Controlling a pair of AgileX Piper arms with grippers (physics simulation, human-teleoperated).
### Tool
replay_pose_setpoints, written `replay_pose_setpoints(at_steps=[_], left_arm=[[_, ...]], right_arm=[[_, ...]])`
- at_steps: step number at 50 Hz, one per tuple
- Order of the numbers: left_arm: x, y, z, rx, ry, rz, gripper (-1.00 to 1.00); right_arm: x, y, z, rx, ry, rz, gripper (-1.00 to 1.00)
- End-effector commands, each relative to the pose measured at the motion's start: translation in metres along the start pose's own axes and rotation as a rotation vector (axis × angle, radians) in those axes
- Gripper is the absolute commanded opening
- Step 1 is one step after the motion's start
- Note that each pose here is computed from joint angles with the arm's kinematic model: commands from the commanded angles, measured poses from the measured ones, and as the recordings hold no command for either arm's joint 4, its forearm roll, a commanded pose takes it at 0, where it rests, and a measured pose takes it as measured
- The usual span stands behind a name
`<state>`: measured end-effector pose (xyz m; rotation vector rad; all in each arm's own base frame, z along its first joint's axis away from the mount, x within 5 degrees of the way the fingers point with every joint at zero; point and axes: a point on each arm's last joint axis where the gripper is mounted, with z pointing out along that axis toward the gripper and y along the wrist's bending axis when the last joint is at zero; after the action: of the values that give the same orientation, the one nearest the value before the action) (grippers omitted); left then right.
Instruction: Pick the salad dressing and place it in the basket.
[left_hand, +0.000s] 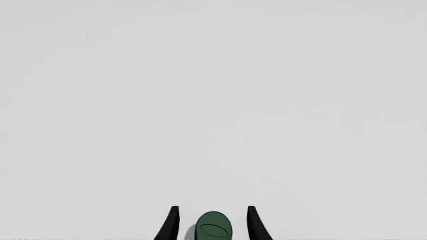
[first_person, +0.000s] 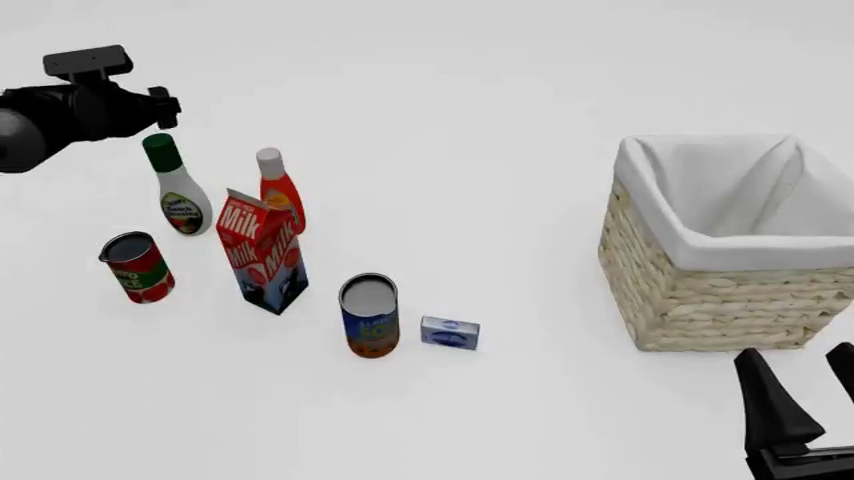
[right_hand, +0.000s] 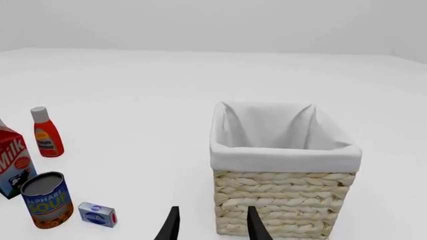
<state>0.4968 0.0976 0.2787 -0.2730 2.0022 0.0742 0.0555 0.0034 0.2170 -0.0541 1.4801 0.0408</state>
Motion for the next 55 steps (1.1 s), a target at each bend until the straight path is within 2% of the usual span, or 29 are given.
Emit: replay_pose_setpoints(at_steps=[1, 30, 43, 45, 49, 53, 54, 55], left_arm=[[0.016, 0.000, 0.012, 0.000, 0.023, 0.005, 1.00], [0.051, -0.002, 0.038, 0.003, 0.082, 0.009, 1.00], [0.062, 0.000, 0.042, 0.001, 0.096, 0.012, 1.00], [0.064, -0.011, 0.039, 0.021, 0.090, 0.024, 1.00], [0.064, -0.001, 0.039, 0.005, 0.089, 0.023, 1.00], [0.064, -0.005, 0.035, 0.013, 0.074, 0.037, 1.00], [0.063, -0.006, 0.034, 0.015, 0.070, 0.044, -1.00], [0.061, -0.004, 0.032, 0.012, 0.064, 0.051, -1.00]], right_arm=[[0.001, 0.000, 0.000, 0.003, 0.001, 0.002, 1.00], [0.001, 0.000, 0.000, 0.003, -0.008, 0.011, 1.00], [0.002, 0.000, 0.000, 0.005, -0.009, 0.012, 1.00], [0.001, 0.000, 0.000, 0.005, -0.010, 0.012, 1.00], [0.001, 0.000, 0.000, 0.004, -0.012, 0.013, 1.00], [0.000, 0.000, 0.000, 0.004, -0.014, 0.013, 1.00], [0.000, 0.000, 0.000, 0.005, -0.013, 0.012, 1.00], [0.000, 0.000, 0.000, 0.005, -0.014, 0.012, 1.00]])
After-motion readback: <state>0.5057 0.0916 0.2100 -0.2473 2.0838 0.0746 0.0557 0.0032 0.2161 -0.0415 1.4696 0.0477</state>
